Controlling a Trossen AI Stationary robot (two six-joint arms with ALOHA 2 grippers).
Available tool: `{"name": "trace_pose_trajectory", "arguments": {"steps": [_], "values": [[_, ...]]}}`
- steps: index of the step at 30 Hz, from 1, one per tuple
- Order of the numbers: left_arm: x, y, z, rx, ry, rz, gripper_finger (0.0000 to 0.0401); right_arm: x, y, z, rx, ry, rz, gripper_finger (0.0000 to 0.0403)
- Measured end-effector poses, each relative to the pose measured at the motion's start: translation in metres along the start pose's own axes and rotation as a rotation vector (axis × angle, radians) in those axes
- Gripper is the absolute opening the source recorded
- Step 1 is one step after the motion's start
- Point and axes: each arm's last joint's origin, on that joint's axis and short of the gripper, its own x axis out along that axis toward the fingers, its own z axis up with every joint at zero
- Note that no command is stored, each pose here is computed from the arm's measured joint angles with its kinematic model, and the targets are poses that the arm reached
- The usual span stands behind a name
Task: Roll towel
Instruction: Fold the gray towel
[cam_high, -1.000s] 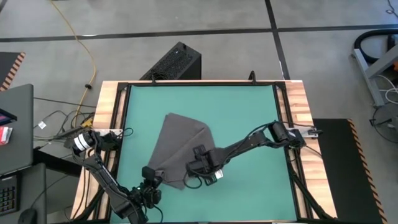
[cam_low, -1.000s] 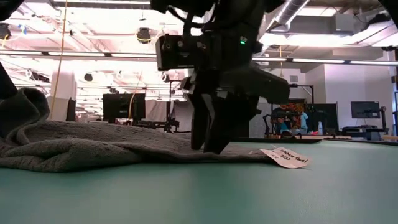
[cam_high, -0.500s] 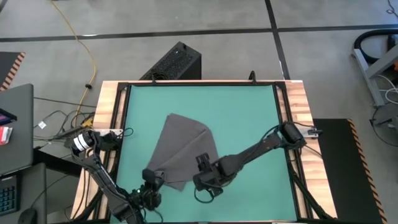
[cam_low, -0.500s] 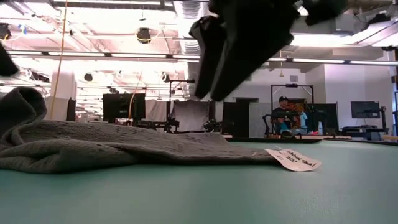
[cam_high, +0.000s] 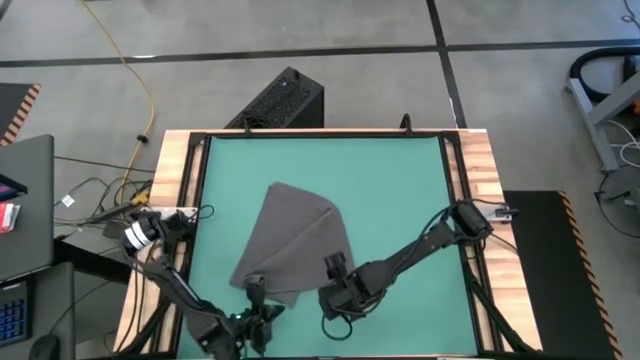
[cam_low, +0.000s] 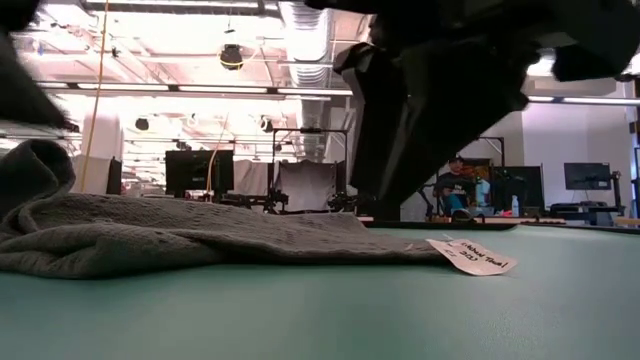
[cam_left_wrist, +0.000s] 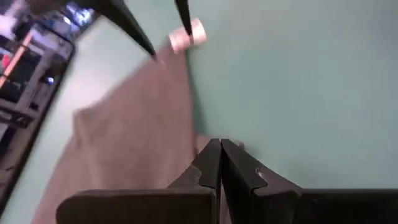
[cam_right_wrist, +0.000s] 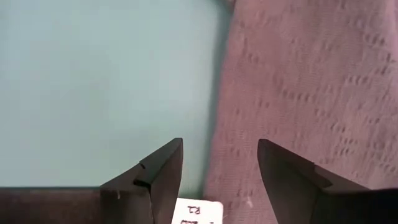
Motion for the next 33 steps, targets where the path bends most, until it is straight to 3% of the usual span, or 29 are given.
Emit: {"name": "trace_pose_trajectory", "arguments": {"steps": [9,19,27,33], "values": [[0.04,-0.016,-0.002,0.105,0.046,0.103,0.0,-0.003,0.01,-0.003,-0.006,0.013,0.001,0.023],[0.037,-0.004,-0.019,0.013,0.169,0.148,0.0,-0.002,0.006,-0.003,0.015,0.023,-0.005,0.023],[0.039,-0.008,-0.02,0.005,0.232,0.039,0.0,-0.001,0.007,-0.005,0.011,0.036,-0.007,0.0232],[0.037,-0.01,-0.022,0.005,0.244,0.02,0.0,0.016,0.007,-0.005,-0.035,0.052,-0.051,0.024]]}}
